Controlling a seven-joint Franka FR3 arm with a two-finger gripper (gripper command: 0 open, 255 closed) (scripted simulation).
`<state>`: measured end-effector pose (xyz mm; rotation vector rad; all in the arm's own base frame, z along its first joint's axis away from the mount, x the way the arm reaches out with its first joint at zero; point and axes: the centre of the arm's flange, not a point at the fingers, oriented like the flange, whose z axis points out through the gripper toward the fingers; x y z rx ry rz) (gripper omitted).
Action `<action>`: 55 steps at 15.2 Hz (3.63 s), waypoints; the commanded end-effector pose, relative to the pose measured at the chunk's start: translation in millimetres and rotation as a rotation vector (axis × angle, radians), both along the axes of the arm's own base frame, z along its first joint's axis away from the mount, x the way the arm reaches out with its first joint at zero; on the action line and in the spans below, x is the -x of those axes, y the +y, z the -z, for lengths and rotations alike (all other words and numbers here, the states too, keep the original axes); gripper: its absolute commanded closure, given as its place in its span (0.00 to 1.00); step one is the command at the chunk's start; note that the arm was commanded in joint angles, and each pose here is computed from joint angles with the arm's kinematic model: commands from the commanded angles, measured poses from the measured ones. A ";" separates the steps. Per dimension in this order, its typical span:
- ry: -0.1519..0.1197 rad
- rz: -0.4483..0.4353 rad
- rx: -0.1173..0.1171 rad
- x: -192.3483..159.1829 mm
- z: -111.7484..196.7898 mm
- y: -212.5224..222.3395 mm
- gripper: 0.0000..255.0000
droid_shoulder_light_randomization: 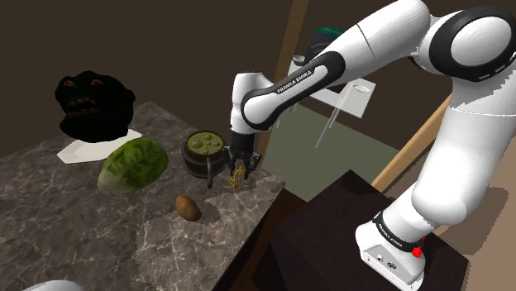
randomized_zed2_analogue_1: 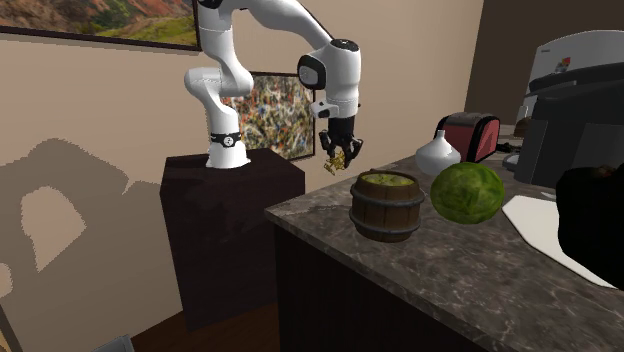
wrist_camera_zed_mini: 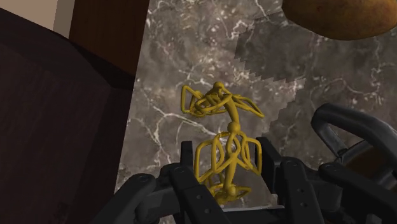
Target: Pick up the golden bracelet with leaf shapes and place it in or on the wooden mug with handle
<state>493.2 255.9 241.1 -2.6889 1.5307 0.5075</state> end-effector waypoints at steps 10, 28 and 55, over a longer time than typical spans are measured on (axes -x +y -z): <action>0.000 0.000 0.000 -0.4 -58.1 0.7 1.00; 0.000 0.000 0.000 -73.3 -125.4 30.7 1.00; 0.000 0.000 0.000 -135.7 -47.5 56.4 1.00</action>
